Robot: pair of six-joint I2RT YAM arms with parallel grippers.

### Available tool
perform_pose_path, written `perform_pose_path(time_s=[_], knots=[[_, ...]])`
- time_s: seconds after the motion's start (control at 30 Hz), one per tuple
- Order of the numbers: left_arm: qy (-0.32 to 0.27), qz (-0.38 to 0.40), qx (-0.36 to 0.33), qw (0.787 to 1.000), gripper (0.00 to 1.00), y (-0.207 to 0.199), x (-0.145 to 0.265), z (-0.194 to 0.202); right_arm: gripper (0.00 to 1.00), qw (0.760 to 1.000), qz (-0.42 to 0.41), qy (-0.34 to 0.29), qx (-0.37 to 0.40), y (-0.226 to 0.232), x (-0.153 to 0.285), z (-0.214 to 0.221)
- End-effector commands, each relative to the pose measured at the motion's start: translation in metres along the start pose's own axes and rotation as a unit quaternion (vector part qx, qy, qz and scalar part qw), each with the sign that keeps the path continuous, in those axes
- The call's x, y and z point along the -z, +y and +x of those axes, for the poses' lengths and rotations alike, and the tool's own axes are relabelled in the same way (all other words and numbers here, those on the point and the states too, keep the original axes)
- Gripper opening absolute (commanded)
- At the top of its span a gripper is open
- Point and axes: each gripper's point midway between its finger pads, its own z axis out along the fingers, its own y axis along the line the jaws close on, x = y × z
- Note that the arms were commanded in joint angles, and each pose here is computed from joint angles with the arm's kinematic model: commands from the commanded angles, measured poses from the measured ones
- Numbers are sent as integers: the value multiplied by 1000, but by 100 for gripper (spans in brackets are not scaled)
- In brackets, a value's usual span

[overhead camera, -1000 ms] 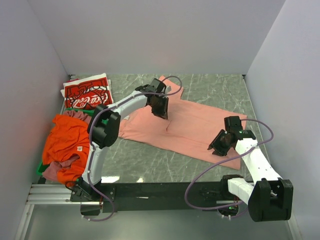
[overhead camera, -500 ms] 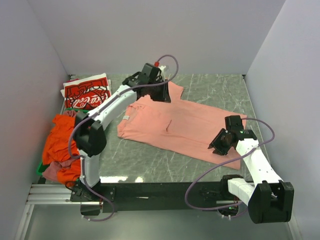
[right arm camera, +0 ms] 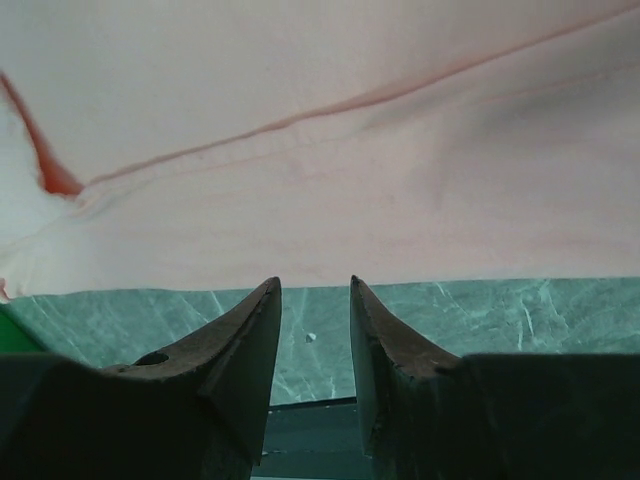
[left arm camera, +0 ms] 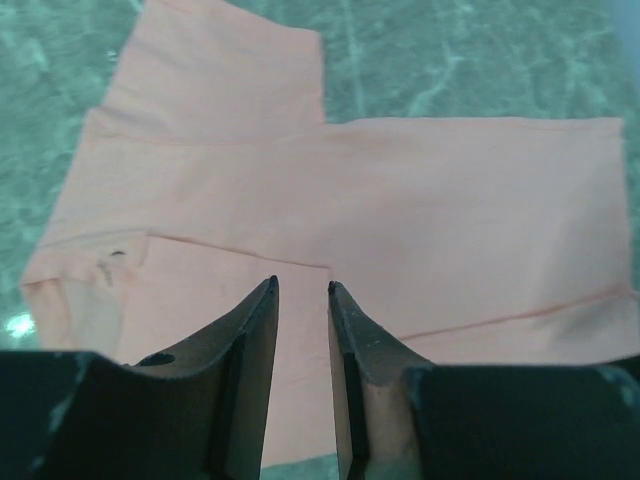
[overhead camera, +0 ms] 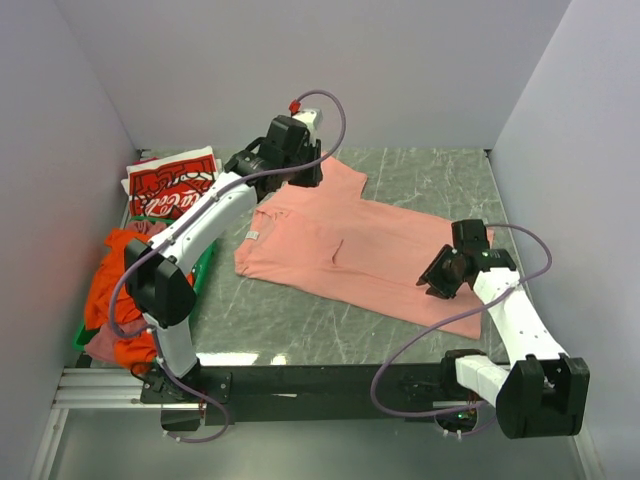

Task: Fold and stack the t-shirts
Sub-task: Fold the tshirt

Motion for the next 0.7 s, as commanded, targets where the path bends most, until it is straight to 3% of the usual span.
perform_pose_path(time_s=[0.0,0.2,0.5,0.67], knots=[[-37,-62,-31,997,32,20,4,-21,41,999,-10,-30,15,15,9,-23],[-12,-52,-21,998,34,35,-24,-7,41,1000,-9,-25,16,23,-1,-33],[54,-24,76,995,27,100,-85,26,41,999,-4,-31,23,38,-24,-57],[74,24,91,993,27,93,-103,53,41,999,39,-14,22,25,-50,-59]])
